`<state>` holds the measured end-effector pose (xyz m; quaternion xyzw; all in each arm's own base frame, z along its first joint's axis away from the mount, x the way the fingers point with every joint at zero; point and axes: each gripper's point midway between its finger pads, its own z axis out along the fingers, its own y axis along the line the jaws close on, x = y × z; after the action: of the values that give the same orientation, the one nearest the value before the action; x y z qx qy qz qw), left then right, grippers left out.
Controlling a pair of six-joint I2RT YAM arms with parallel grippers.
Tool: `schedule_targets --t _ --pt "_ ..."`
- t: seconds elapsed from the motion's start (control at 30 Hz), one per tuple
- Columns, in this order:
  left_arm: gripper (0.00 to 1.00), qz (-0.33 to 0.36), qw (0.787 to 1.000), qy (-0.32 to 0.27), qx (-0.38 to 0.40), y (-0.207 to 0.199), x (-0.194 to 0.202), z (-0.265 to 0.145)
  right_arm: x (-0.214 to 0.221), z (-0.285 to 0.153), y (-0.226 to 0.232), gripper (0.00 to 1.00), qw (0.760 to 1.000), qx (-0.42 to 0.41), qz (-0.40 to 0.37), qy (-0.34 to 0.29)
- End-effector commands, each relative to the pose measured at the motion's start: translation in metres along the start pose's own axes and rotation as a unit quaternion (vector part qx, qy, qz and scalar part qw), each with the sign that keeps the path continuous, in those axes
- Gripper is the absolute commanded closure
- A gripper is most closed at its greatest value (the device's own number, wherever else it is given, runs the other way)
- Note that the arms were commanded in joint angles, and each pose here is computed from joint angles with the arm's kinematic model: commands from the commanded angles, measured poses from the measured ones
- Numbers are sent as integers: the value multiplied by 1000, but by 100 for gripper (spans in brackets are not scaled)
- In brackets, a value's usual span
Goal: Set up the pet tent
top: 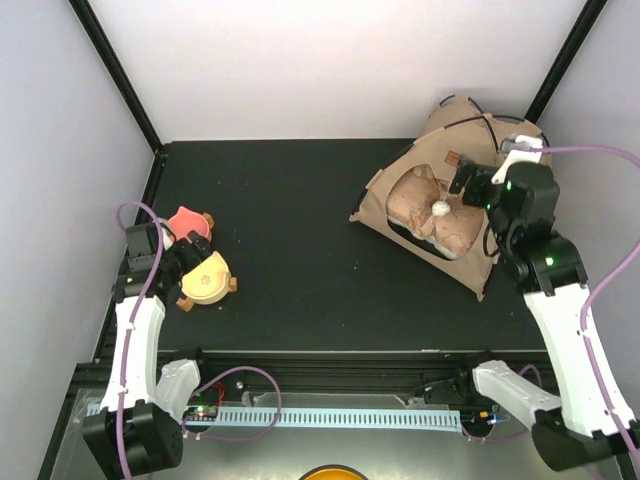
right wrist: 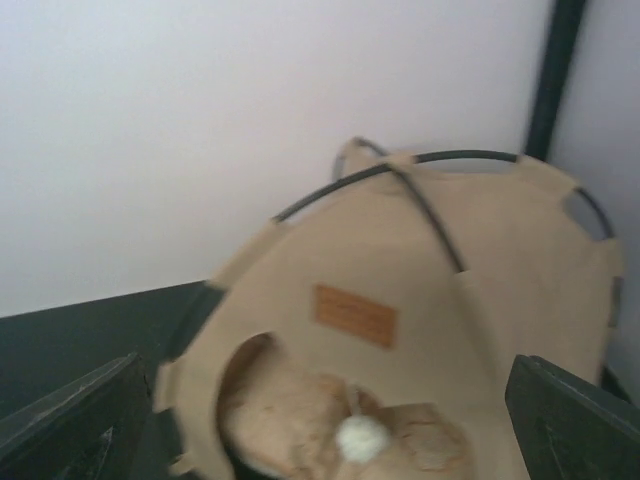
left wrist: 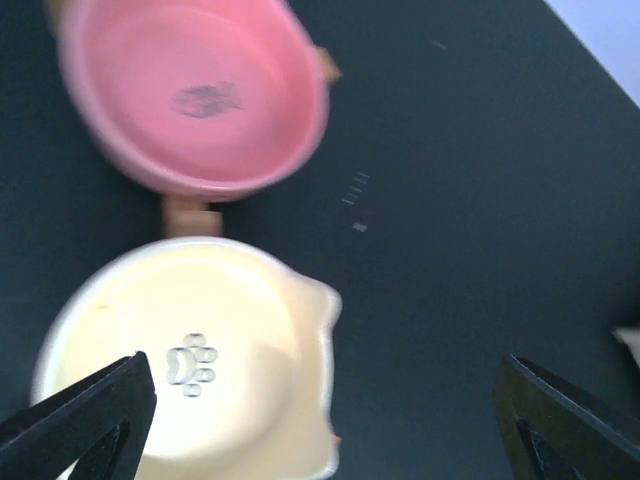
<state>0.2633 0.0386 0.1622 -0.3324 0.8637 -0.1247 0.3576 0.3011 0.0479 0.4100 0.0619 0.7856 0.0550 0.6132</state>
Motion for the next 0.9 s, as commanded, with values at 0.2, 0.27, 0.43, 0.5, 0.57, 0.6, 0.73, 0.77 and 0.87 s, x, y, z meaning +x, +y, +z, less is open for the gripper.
schedule_targets --t 0.2,0.27,0.43,0.5,0.57,0.6,0.73,0.77,0.87 --pt "5 210 924 43 316 -136 29 -49 -15 108 -80 4 989 113 70 63" --pt "5 225 913 51 337 -144 36 -54 -7 130 -83 12 989 107 63 83" --pt "4 237 907 60 344 -145 44 -53 40 179 -52 24 979 15 28 204" --pt "4 240 906 60 343 -144 44 -52 58 187 -8 53 966 -77 1 245" --pt "4 242 904 58 346 -146 44 -53 70 184 46 73 949 -161 -32 270" --pt "5 243 904 58 347 -146 44 -53 71 178 77 76 939 -206 -56 270" --pt "5 250 899 54 356 -151 43 -58 61 126 198 89 887 -379 -168 204" --pt "5 252 897 52 359 -152 43 -59 57 113 218 89 874 -411 -178 186" --pt "5 259 895 44 360 -153 41 -65 41 90 246 91 852 -474 -173 136"
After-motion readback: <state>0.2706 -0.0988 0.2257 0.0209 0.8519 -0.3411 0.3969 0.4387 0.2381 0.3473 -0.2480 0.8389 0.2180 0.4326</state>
